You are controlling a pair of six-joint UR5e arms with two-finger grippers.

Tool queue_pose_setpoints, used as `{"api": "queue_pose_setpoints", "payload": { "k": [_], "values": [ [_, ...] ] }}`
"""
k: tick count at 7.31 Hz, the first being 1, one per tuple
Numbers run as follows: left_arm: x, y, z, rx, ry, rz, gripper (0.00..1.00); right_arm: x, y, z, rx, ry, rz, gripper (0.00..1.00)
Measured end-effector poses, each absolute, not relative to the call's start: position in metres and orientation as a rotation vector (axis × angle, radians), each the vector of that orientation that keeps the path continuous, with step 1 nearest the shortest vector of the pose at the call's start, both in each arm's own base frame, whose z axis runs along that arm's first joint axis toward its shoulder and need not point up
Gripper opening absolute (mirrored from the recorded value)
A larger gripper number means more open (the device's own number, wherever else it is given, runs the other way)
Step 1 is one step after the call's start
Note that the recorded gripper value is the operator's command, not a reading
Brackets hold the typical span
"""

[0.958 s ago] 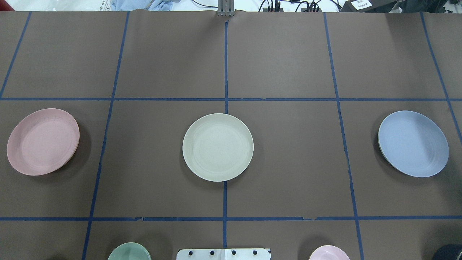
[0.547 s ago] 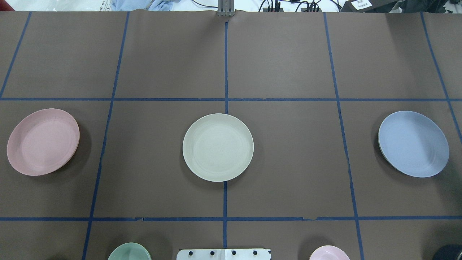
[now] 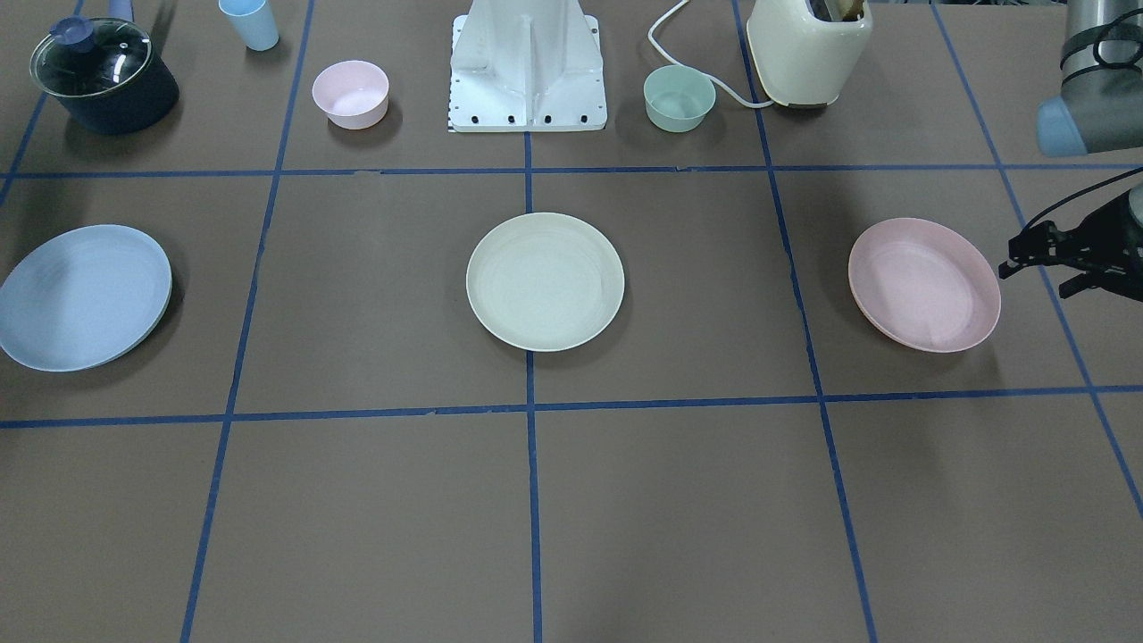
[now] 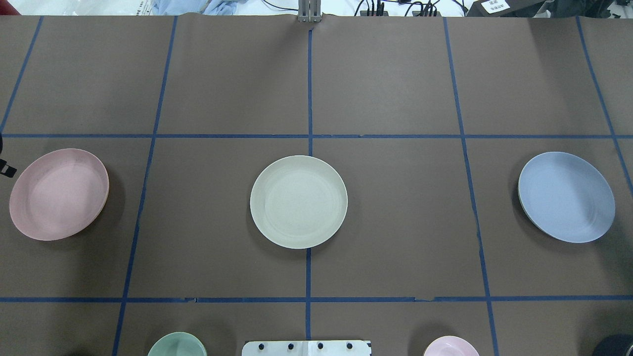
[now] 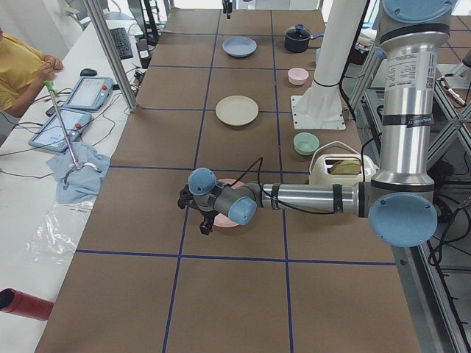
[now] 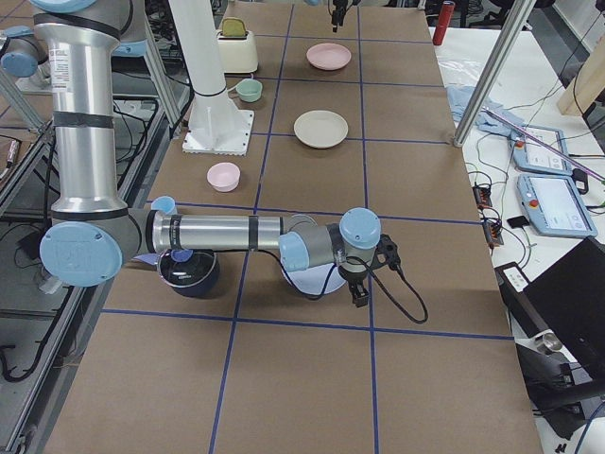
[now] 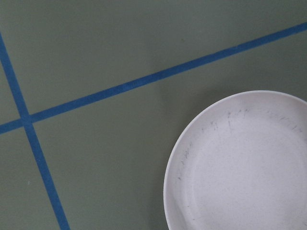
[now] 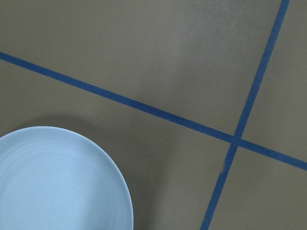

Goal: Stack three plates with pink and blue
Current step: 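Reach the left gripper down and grasp the rim of the pink plate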

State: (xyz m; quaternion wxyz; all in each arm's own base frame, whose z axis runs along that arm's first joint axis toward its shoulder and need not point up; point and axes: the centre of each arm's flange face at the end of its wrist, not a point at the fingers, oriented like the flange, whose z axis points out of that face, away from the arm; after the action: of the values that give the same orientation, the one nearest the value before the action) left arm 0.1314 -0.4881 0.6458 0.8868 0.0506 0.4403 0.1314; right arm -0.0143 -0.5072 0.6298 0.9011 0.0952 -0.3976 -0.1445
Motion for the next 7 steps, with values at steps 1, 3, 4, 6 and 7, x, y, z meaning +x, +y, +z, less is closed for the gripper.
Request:
{"api": "queue_pose_setpoints", "payload": {
  "k": [1, 3, 4, 6, 7],
  "values": [
    [0.144, -0.487, 0.657, 0.088, 0.922, 0.262, 0.96, -0.015, -0.507, 0.630, 0.195, -0.825, -0.300, 1.00],
    [0.159, -0.489, 0.676, 0.084, 0.927, 0.270, 0.60, -0.016, -0.506, 0.631, 0.193, -0.826, -0.301, 1.00],
    [0.163, -0.491, 0.678, 0.085, 0.929, 0.276, 0.11, -0.016, -0.506, 0.631, 0.193, -0.826, -0.301, 1.00],
    [0.166, -0.491, 0.684, 0.073, 0.929, 0.273, 0.00, -0.016, -0.507, 0.630, 0.194, -0.826, -0.301, 1.00],
    [0.166, -0.490, 0.688, 0.060, 0.928, 0.258, 0.00, -0.016, -0.507, 0.630, 0.194, -0.826, -0.301, 1.00]
  ]
}}
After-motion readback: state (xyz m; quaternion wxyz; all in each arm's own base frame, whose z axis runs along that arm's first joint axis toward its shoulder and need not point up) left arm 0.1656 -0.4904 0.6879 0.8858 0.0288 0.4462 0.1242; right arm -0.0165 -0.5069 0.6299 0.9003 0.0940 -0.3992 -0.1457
